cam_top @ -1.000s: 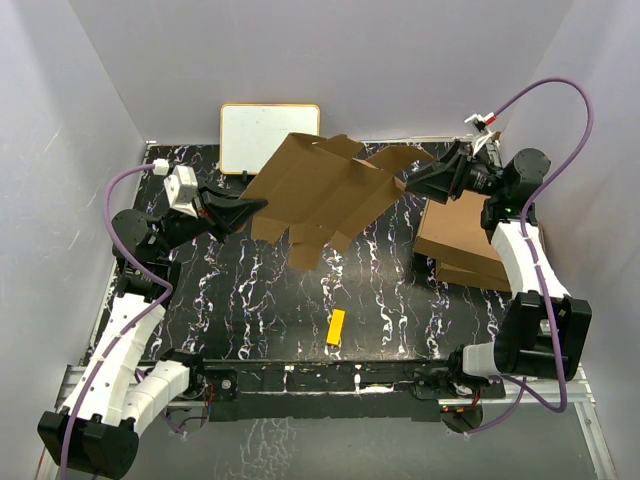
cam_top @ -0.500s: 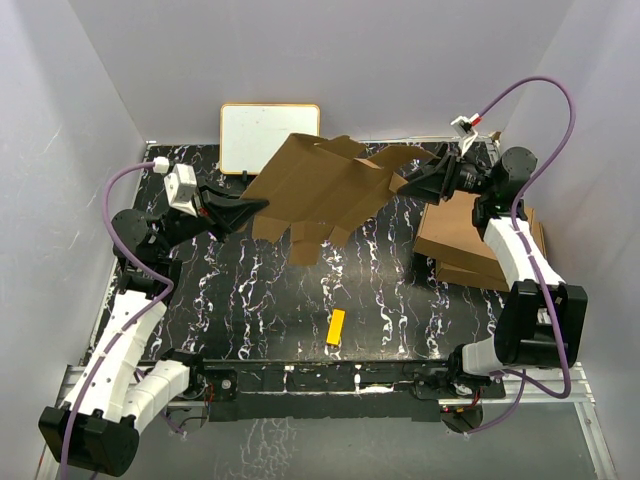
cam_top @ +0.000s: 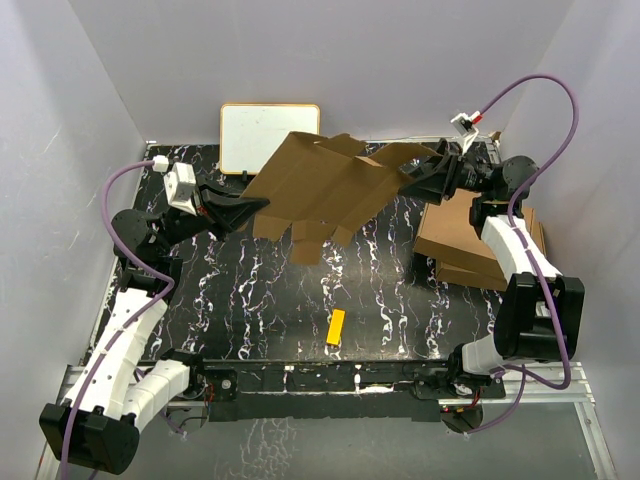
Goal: Fold the paper box
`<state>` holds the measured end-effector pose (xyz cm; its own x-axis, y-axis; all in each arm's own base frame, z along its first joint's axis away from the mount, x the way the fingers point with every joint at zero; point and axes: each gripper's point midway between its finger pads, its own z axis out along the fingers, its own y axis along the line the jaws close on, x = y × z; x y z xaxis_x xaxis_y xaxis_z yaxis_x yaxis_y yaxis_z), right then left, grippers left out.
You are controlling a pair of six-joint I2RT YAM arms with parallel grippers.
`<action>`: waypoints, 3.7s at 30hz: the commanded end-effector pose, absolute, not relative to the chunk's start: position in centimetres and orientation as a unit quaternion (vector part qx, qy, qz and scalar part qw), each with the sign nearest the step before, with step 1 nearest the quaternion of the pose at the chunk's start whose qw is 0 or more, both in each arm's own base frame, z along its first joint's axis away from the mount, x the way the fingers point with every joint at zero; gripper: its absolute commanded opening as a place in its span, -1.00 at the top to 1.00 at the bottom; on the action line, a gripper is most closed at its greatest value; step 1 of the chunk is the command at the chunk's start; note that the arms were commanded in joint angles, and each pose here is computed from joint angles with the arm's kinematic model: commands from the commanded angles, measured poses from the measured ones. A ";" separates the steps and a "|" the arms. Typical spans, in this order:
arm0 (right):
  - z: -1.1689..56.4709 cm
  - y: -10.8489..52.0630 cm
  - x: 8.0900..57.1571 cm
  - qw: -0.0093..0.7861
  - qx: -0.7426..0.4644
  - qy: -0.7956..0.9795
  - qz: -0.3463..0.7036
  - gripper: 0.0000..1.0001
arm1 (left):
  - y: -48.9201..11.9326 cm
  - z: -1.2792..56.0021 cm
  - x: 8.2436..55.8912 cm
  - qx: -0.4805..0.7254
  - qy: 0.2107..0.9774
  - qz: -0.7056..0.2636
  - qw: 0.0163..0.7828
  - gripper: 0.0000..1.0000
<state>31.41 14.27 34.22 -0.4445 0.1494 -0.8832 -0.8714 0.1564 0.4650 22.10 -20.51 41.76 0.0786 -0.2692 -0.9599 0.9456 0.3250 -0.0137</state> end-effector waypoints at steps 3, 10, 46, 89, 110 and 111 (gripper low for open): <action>34.3 14.4 29.6 0.459 -0.350 0.601 0.553 -0.42 | -19.8 42.9 22.4 0.341 0.484 -0.432 0.680 1.00; 31.4 11.7 31.3 0.537 -0.357 0.630 0.433 -0.53 | -19.5 42.7 22.6 0.337 0.493 -0.422 0.682 1.00; 35.3 12.8 32.2 0.485 -0.323 0.618 0.528 -0.18 | -20.2 42.9 21.7 0.355 0.477 -0.453 0.665 1.00; 34.9 14.9 29.9 0.462 -0.358 0.602 0.545 0.85 | -20.3 42.4 23.0 0.339 0.483 -0.458 0.665 1.00; 27.0 10.9 31.9 0.537 -0.335 0.669 0.389 -0.62 | -19.3 36.2 24.4 0.302 0.598 -0.431 0.604 1.00; 26.5 10.4 31.9 0.544 -0.338 0.671 0.374 -0.72 | -19.2 35.7 24.4 0.300 0.608 -0.428 0.598 1.00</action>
<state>31.79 12.74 28.23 -0.3356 0.0574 -0.9402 -0.8631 0.3812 0.3314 24.56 -20.01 37.07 -0.0690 -0.1976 -0.9779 0.9033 0.4036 -0.1453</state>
